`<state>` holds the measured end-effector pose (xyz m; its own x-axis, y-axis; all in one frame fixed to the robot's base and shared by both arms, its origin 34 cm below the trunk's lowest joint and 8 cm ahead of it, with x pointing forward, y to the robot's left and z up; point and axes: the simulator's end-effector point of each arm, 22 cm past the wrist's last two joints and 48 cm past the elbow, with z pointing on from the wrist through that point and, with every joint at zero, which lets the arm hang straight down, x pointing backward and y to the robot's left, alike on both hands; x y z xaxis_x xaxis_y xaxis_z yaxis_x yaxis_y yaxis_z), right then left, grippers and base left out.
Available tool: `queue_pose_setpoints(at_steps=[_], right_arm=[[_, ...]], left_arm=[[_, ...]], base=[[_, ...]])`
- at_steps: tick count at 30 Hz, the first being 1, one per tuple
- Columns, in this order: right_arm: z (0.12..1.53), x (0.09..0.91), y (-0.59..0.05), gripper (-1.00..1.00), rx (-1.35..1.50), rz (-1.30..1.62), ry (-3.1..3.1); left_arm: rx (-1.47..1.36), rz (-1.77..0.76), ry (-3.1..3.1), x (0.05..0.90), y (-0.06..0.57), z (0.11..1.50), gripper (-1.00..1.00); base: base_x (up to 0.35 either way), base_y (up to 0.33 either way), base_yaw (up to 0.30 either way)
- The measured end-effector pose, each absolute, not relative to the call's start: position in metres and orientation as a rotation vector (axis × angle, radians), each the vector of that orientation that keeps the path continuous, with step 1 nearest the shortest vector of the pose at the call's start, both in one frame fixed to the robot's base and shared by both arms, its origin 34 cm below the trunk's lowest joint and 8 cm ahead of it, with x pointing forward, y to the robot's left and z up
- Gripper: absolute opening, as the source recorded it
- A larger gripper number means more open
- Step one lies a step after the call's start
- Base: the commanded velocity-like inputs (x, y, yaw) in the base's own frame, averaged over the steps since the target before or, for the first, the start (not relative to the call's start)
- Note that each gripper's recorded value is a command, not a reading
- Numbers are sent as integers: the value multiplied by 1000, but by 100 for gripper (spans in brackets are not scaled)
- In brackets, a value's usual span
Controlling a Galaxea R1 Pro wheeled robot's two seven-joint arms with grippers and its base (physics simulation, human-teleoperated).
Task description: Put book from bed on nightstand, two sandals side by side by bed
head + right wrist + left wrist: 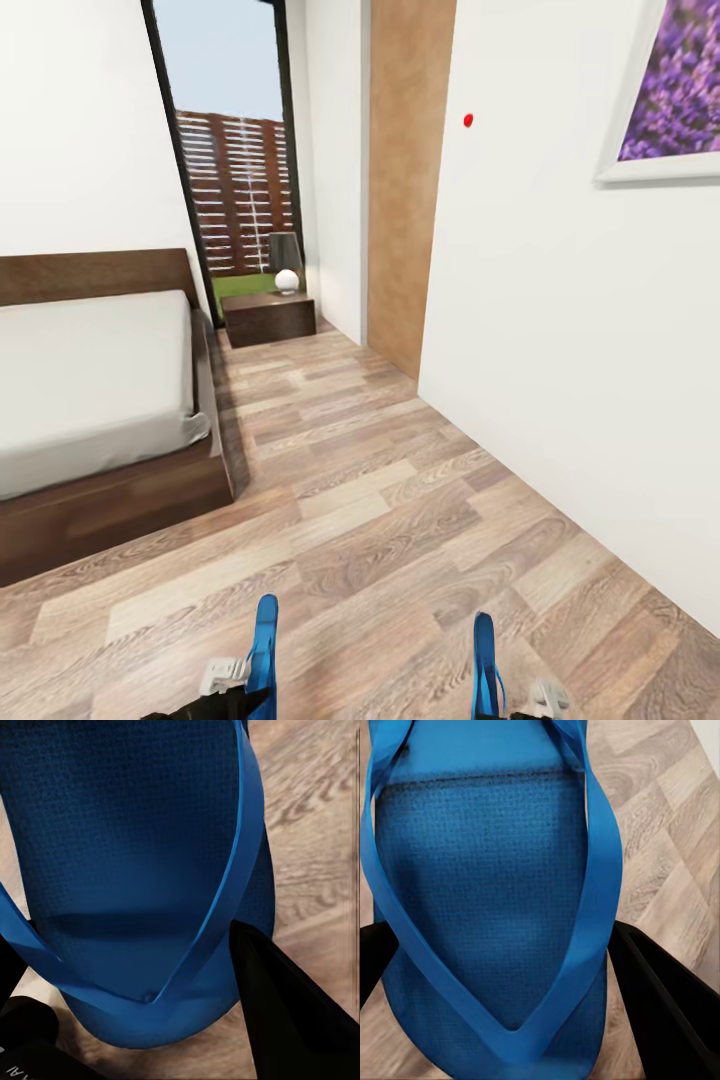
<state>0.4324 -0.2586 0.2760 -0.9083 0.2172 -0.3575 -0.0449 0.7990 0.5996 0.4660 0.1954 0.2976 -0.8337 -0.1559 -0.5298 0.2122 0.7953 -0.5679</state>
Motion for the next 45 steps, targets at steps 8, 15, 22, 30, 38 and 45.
queue_pose_setpoints(at_steps=[8, 15, 22, 30, 38, 45], right_arm=[[276, 432, -259, -100, 130, 872, 2574], [276, 433, -259, -100, 131, 872, 2572], [276, 433, -259, -100, 131, 872, 2572], [276, 433, -259, -100, 131, 872, 2573], [276, 433, -259, -100, 131, 873, 2573], [276, 432, -259, -100, 132, 873, 2573]], left_arm=[[41, -855, 2410, 466, 195, 298, -100], [41, -856, 2409, 466, 195, 298, -100], [40, -857, 2409, 466, 195, 298, -100], [41, -857, 2409, 466, 195, 298, -100], [40, -858, 2409, 466, 195, 298, -100], [41, -857, 2409, 466, 195, 298, -100]], base=[[325, -81, 0], [325, -76, 0], [325, -76, 0], [325, -76, 0], [325, -76, 0], [325, -76, 122]])
